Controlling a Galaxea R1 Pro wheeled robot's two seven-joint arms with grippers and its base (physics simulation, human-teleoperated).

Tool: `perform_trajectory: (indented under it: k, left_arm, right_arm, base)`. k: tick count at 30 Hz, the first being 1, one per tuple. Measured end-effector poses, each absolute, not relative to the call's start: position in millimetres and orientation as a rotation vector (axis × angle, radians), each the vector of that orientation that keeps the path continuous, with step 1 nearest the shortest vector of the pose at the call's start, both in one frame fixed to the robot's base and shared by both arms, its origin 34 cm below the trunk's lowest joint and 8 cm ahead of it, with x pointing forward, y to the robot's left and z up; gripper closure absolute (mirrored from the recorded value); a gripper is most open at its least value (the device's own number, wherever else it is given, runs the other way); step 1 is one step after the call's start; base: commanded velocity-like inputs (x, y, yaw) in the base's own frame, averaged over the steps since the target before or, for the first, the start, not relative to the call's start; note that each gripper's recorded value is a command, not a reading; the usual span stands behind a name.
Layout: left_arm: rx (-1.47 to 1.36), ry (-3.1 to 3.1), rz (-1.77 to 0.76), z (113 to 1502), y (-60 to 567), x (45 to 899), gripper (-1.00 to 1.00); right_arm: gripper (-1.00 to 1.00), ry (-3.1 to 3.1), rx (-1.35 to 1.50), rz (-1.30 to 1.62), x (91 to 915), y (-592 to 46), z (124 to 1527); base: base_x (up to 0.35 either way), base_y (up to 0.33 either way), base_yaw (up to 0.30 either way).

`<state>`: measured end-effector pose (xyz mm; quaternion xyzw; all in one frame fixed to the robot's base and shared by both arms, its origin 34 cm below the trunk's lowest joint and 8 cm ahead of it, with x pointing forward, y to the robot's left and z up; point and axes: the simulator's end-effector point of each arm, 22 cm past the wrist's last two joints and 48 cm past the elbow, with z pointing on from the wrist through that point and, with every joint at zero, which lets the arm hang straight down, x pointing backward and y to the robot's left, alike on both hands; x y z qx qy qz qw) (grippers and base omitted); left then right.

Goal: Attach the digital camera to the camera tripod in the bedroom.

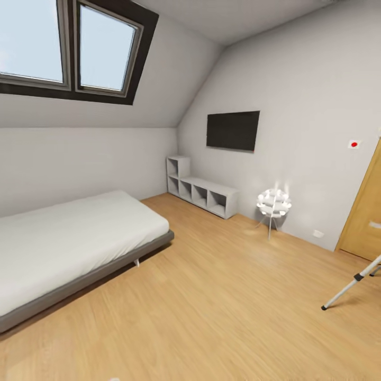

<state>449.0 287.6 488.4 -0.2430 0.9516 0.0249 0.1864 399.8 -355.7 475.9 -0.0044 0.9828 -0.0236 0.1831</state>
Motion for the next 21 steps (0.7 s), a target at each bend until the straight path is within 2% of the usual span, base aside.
perform_trajectory:
  k: [8, 21]
  left_arm:
    - [-0.672, 2.677, 0.069, 489.9, 286.8, 450.8, 1.0]
    - [-0.674, 2.67, 0.056, 491.6, 285.3, 453.1, 1.0]
  right_arm:
    - [-1.0, 2.772, -0.012, -0.064, 400.5, -354.5, 476.6]
    - [-1.0, 2.765, -0.013, -0.06, 402.9, -351.7, 477.9]
  base:
    - [0.105, 0.0, -0.24]
    - [0.012, 0.0, -0.24]
